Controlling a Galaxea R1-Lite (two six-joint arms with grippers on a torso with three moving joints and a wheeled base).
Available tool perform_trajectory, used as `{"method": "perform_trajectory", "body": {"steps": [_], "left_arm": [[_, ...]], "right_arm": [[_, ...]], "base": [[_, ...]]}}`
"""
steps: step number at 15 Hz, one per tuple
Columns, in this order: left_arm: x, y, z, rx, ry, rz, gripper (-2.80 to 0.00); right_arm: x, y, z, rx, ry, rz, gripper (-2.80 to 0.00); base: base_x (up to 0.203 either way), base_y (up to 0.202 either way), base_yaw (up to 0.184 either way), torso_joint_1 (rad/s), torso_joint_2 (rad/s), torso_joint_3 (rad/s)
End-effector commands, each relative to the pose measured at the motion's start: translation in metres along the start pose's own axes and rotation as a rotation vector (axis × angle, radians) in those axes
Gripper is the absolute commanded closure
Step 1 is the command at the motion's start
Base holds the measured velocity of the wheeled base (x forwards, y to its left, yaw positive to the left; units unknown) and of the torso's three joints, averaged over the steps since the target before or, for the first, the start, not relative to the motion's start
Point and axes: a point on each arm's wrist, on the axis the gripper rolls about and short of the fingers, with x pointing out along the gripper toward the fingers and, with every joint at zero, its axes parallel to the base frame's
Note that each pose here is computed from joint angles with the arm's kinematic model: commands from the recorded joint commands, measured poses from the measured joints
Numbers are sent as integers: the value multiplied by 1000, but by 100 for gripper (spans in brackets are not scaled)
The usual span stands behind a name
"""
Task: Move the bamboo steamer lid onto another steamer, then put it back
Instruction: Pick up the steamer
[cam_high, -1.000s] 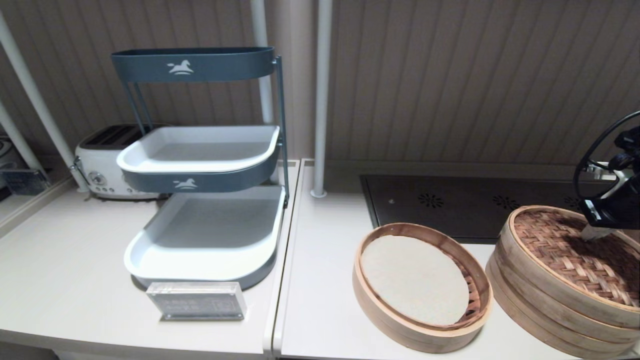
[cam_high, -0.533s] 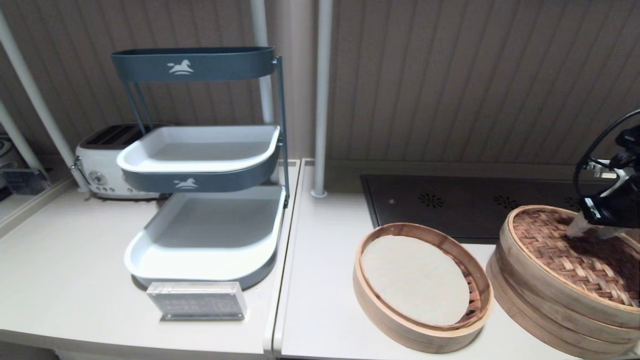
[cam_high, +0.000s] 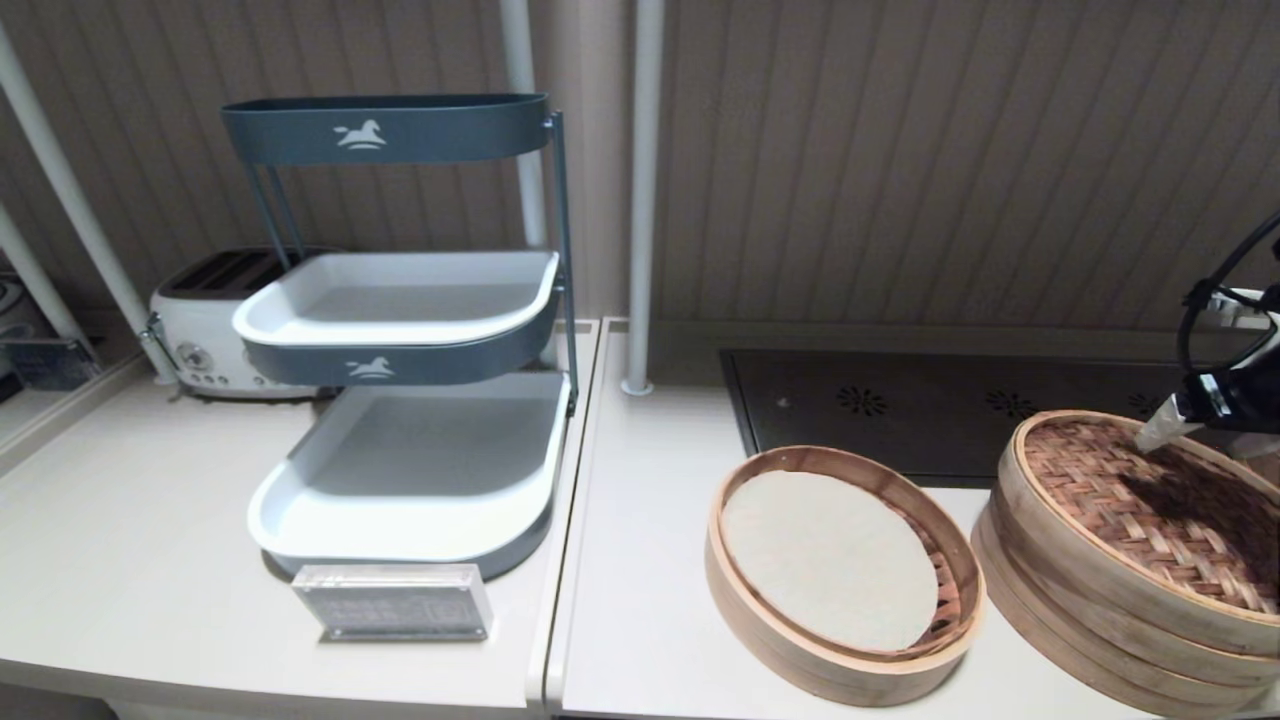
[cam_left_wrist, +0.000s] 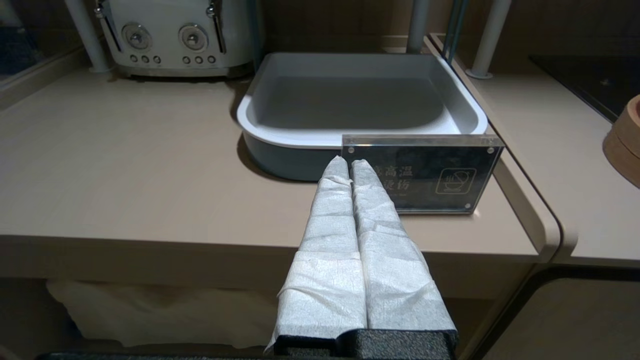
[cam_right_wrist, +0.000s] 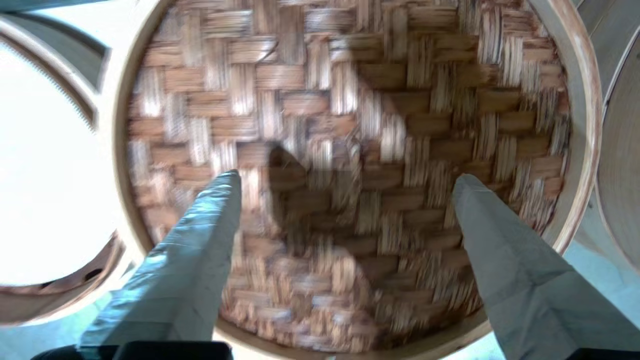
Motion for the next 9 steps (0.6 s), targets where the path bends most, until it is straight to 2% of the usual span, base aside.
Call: {"method": "perform_trajectory", "body": {"steps": [1, 3, 4, 5, 9], "left_arm": [[2, 0, -8, 0, 25, 0, 0], [2, 0, -8, 0, 25, 0, 0], [2, 0, -8, 0, 25, 0, 0], [1, 0, -8, 0, 23, 0, 0], [2, 0, -8, 0, 25, 0, 0]], "right_arm": [[-12, 4, -4, -5, -20, 9, -280], [-15, 6, -6, -7, -21, 12, -280], [-15, 6, -6, -8, -21, 13, -154], [-15, 7, -8, -7, -15, 14, 0], [-19, 17, -16, -29, -1, 36, 0]], "base": [[0, 0, 0, 0, 0, 0], [0, 0, 0, 0, 0, 0], [0, 0, 0, 0, 0, 0], [0, 0, 0, 0, 0, 0], [0, 0, 0, 0, 0, 0]]}}
